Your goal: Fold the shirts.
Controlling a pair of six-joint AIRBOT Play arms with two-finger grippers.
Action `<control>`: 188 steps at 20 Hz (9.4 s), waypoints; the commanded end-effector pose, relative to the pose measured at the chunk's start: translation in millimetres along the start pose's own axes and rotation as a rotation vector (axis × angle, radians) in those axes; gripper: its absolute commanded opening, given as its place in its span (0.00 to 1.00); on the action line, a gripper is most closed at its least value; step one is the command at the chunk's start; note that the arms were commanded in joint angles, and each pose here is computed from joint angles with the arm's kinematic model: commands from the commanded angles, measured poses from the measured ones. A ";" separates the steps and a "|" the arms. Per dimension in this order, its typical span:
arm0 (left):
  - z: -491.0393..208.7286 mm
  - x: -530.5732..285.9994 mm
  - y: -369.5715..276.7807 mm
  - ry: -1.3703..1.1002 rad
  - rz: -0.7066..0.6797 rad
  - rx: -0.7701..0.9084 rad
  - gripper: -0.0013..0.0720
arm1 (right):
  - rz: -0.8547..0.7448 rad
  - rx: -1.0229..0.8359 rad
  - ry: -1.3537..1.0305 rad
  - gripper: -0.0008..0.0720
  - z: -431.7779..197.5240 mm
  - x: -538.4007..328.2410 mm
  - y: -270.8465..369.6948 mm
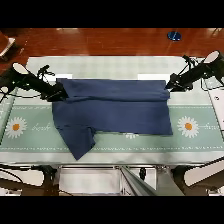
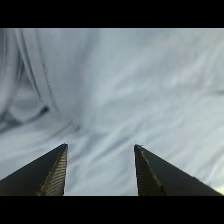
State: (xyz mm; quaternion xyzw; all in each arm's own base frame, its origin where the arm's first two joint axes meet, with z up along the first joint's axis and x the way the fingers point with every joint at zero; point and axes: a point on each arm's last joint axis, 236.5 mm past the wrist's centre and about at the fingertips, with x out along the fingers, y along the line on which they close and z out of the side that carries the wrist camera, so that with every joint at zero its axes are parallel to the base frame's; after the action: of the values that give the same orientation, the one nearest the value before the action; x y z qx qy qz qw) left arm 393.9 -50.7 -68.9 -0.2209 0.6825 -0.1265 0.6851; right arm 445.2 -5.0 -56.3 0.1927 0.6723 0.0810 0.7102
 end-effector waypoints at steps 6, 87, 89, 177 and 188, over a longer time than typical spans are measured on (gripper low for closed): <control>-75.9 -51.2 46.9 -0.065 0.034 -0.102 0.71 | -0.182 0.174 -0.203 0.57 -45.7 -103.3 -76.4; -34.5 -26.0 -67.5 -0.384 -0.119 0.001 0.71 | 0.360 0.238 -0.042 0.53 1.7 63.1 32.8; -39.7 -18.4 -76.8 -0.360 -0.125 0.024 0.67 | 0.377 0.164 -0.007 0.04 -5.7 57.2 52.0; -145.0 -9.2 -105.0 -0.434 -0.195 0.100 0.05 | 0.292 0.306 -0.149 0.56 -175.3 74.7 113.4; -145.2 -9.0 -105.2 -0.432 -0.197 0.098 0.05 | 0.348 0.065 0.115 0.31 -154.4 117.4 184.2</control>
State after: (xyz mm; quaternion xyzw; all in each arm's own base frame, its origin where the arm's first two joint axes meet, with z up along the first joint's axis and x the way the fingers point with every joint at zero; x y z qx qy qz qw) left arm 263.3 -156.8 -6.5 -0.2737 0.4878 -0.1757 0.8101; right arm 323.7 205.0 -100.0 0.3507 0.6585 0.1440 0.6501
